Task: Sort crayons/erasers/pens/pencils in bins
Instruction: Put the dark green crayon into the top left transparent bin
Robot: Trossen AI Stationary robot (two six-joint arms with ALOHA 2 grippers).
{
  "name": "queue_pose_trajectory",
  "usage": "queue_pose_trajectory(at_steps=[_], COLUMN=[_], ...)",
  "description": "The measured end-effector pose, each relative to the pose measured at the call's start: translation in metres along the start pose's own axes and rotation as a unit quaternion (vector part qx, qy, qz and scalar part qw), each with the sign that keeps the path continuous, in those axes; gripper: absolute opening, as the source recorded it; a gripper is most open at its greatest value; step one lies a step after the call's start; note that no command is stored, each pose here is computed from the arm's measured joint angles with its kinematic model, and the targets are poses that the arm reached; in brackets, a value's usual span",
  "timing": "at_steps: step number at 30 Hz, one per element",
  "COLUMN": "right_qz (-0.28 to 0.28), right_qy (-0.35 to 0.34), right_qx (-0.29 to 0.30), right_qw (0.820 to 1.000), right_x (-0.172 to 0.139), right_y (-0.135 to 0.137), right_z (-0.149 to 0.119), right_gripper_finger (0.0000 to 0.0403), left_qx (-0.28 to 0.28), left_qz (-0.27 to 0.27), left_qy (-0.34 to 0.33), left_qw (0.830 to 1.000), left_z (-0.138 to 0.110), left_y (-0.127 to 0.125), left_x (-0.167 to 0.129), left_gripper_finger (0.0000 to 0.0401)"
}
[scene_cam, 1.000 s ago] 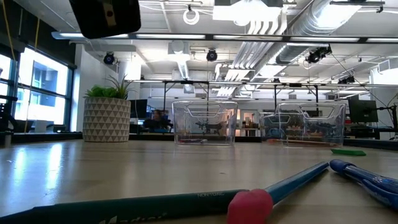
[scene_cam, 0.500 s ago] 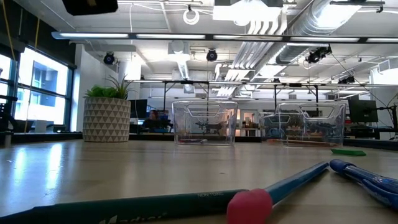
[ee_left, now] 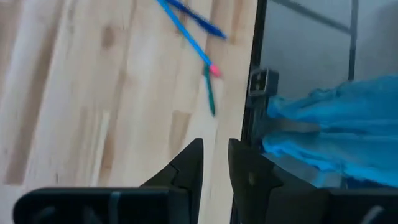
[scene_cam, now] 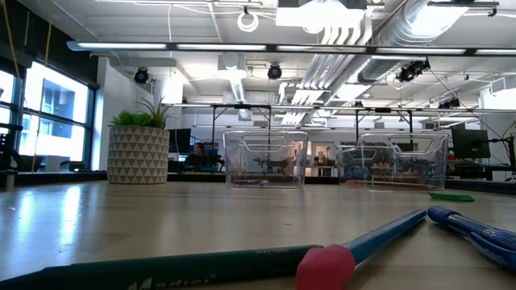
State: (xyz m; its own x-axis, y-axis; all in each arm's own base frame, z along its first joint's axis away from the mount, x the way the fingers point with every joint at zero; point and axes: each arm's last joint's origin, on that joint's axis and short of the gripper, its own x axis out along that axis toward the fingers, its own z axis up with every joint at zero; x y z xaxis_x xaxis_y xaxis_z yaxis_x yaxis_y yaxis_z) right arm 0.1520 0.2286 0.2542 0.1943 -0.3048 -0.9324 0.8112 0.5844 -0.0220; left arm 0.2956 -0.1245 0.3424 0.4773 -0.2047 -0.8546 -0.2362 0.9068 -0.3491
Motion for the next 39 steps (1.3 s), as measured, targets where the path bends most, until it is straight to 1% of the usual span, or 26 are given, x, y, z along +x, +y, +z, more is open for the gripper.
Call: queue_pose_trajectory(at_steps=[2, 4, 11, 13, 17, 20, 24, 29, 31, 35, 39], right_qz=[-0.001, -0.002, -0.004, -0.007, -0.012, -0.013, -0.017, -0.021, -0.021, -0.022, -0.022], right_qy=[0.0, 0.0, 0.0, -0.001, -0.003, -0.003, -0.003, -0.004, -0.002, -0.002, -0.002], right_qx=[0.002, 0.004, 0.004, 0.003, 0.004, 0.007, 0.011, 0.016, 0.016, 0.016, 0.016], right_qw=[1.0, 1.0, 1.0, 1.0, 1.0, 1.0, 1.0, 1.0, 1.0, 1.0, 1.0], right_x=[0.0, 0.001, 0.001, 0.001, 0.001, 0.002, 0.003, 0.004, 0.004, 0.004, 0.004], right_y=[0.0, 0.001, 0.001, 0.0, 0.0, 0.0, 0.001, 0.001, 0.001, 0.001, 0.001], right_z=[0.001, 0.002, 0.003, 0.003, 0.004, 0.006, 0.009, 0.011, 0.011, 0.011, 0.011], right_gripper_finger=[0.0115, 0.0115, 0.0115, 0.0115, 0.0115, 0.0115, 0.0115, 0.0115, 0.0115, 0.0115, 0.0115], left_qx=[0.002, -0.002, 0.009, 0.016, 0.011, 0.026, 0.046, 0.089, 0.097, 0.096, 0.077], left_qz=[0.012, 0.024, 0.059, 0.072, 0.102, 0.118, 0.139, 0.136, 0.131, 0.109, 0.107], left_qy=[-0.014, -0.017, -0.015, -0.023, -0.047, -0.071, -0.084, -0.077, -0.076, -0.062, -0.068], left_qw=[1.0, 1.0, 0.998, 0.997, 0.994, 0.99, 0.986, 0.984, 0.984, 0.987, 0.989], left_z=[0.002, 0.001, -0.005, -0.007, -0.012, -0.017, -0.023, -0.03, -0.032, -0.033, -0.03], left_y=[-0.002, -0.005, -0.021, -0.025, -0.033, -0.04, -0.046, -0.055, -0.058, -0.06, -0.059], left_x=[-0.002, 0.004, 0.042, 0.052, 0.067, 0.076, 0.089, 0.102, 0.104, 0.105, 0.106], left_gripper_finger=[0.0063, 0.0063, 0.0062, 0.0062, 0.0062, 0.0062, 0.0062, 0.0062, 0.0062, 0.0062, 0.0066])
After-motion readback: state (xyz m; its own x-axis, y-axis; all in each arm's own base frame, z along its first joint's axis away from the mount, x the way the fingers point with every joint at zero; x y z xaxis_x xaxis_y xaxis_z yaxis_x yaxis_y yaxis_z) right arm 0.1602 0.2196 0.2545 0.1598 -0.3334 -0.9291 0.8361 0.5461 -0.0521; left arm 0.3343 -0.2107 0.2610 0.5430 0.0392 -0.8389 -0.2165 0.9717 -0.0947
